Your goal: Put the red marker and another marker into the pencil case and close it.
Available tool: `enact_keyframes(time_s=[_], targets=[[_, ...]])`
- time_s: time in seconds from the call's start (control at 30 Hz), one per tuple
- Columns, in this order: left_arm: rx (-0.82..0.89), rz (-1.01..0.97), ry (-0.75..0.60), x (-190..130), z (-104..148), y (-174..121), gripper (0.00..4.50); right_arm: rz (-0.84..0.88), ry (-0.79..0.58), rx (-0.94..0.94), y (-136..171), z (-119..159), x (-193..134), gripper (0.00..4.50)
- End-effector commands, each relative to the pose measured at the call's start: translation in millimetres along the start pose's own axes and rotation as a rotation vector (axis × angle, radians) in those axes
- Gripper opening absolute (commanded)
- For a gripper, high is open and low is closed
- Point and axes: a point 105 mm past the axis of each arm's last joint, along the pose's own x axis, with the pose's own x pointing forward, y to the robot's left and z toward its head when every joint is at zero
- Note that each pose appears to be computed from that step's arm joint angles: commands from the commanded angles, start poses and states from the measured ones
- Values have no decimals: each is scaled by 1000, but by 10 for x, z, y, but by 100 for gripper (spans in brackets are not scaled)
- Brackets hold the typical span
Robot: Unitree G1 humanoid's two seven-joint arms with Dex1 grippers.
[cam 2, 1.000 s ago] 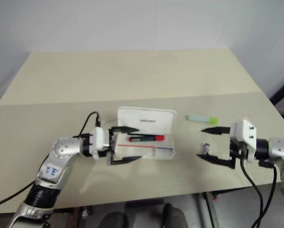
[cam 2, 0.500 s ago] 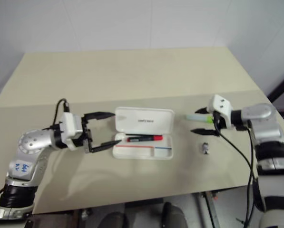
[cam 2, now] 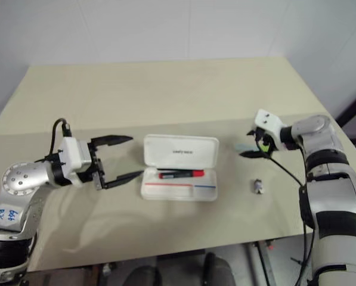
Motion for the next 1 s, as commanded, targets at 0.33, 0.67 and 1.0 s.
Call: enact_keyframes(time_s=[0.33, 0.67, 1.0], targets=[[46, 40, 4, -98, 185, -36, 448, -75, 77, 45, -135, 68, 19, 450], [60, 34, 21, -127, 237, -31, 450, 13, 168, 96, 47, -73, 206, 347], [52, 31, 32, -130, 225, -77, 450, 84, 193, 93, 179, -164, 280, 113]])
